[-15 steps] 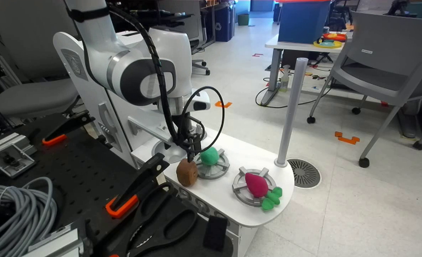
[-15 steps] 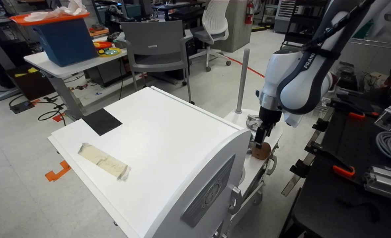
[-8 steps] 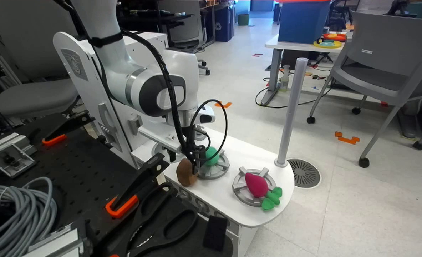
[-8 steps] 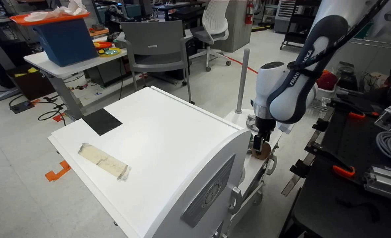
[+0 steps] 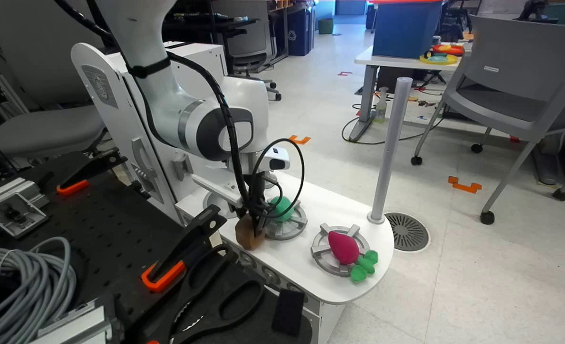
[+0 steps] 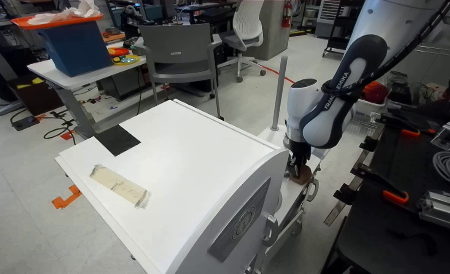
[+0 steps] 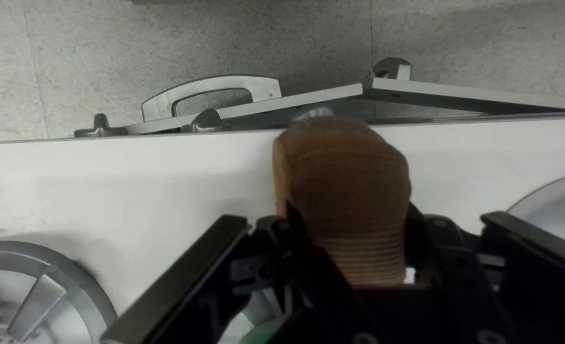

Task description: Move the potato to the right

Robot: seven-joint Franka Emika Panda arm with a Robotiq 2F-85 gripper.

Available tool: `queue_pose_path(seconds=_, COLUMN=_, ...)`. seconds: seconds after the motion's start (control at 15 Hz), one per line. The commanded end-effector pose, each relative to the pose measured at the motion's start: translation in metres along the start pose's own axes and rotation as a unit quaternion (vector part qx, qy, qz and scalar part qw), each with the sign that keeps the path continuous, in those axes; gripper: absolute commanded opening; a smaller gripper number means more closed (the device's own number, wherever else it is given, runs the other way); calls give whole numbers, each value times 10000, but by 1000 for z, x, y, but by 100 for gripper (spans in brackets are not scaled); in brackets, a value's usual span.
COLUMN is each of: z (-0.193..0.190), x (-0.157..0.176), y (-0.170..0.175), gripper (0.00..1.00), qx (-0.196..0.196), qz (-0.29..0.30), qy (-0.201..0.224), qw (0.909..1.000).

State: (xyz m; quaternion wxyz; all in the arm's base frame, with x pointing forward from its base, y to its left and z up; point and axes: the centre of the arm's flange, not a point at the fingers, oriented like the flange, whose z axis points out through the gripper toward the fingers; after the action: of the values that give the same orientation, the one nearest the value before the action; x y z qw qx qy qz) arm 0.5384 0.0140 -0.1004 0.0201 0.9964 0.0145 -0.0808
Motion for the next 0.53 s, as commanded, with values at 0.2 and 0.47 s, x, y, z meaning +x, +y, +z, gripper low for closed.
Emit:
queue_pose_path(seconds=0.2, z=-43, x=-31, y=-7, gripper=7, qx=127, qz=499, qy=-50, qw=9987)
queue_pose_path(seconds=0.47, z=-76, x=-38, y=20, gripper=6, qx=294, qz=1283, qy=124, qw=9912)
